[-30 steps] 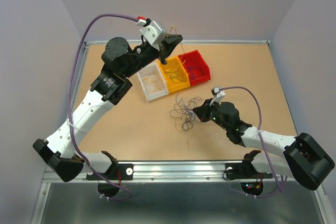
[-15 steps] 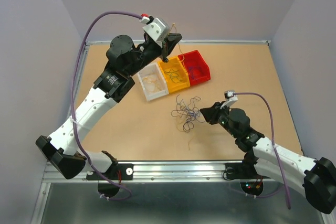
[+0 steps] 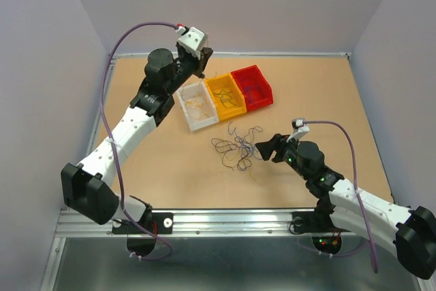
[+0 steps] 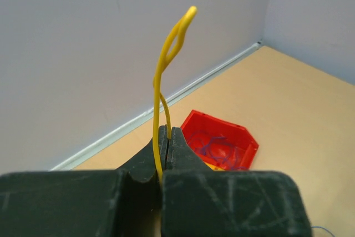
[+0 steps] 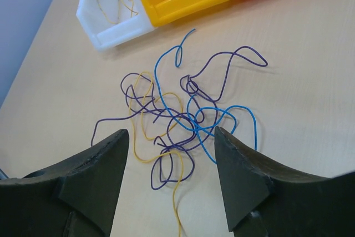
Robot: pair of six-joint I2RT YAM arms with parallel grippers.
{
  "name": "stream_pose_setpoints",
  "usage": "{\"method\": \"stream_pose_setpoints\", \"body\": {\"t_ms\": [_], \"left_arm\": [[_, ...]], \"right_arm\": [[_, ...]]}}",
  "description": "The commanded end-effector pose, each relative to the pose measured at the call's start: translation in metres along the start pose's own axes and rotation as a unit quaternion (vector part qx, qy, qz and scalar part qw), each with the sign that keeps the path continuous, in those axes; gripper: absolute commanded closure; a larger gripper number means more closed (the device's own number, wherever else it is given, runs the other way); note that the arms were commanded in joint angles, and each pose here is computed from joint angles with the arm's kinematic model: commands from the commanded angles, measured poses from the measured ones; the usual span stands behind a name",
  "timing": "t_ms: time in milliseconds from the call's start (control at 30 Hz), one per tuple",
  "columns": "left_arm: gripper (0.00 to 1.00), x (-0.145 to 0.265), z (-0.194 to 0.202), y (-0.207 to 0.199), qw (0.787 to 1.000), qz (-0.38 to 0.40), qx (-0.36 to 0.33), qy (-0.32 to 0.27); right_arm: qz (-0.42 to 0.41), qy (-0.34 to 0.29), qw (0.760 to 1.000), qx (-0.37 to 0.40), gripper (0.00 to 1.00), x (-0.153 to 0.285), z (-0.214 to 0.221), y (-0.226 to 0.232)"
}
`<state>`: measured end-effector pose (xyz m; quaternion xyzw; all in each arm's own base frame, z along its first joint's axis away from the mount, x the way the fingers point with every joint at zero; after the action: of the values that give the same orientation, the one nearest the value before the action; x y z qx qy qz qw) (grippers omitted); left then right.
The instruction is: Untangle the cables
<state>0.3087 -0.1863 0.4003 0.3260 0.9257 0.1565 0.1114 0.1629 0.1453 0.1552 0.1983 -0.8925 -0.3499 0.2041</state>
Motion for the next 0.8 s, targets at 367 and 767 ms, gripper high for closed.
{"method": "stream_pose_setpoints", "body": {"t_ms": [367, 767], "left_arm": [[1.00, -0.045, 0.102, 0.030, 0.999, 0.033, 0.008, 0.017], [1.00, -0.041, 0.173, 0.018, 0.988, 0.080, 0.043, 0.128]], "right_arm": [[-0.012, -0.006, 1.000, -0.003, 0.31, 0.004, 0.002, 0.000], [-0.014, -0.007, 1.000, -0.001, 0.31, 0.005, 0.001, 0.001]]}}
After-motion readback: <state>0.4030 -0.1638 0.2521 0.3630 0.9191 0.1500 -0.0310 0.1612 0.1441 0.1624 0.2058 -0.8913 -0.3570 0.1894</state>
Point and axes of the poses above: each gripper's point midway between its finger pads, its own x axis back along the fingers, its own y axis along the line the jaws close on, z = x × y, the point moved 10 cm from there along x, back along the fingers, and after that the axes turned 15 degrees about -x, right-handed, at the moved point
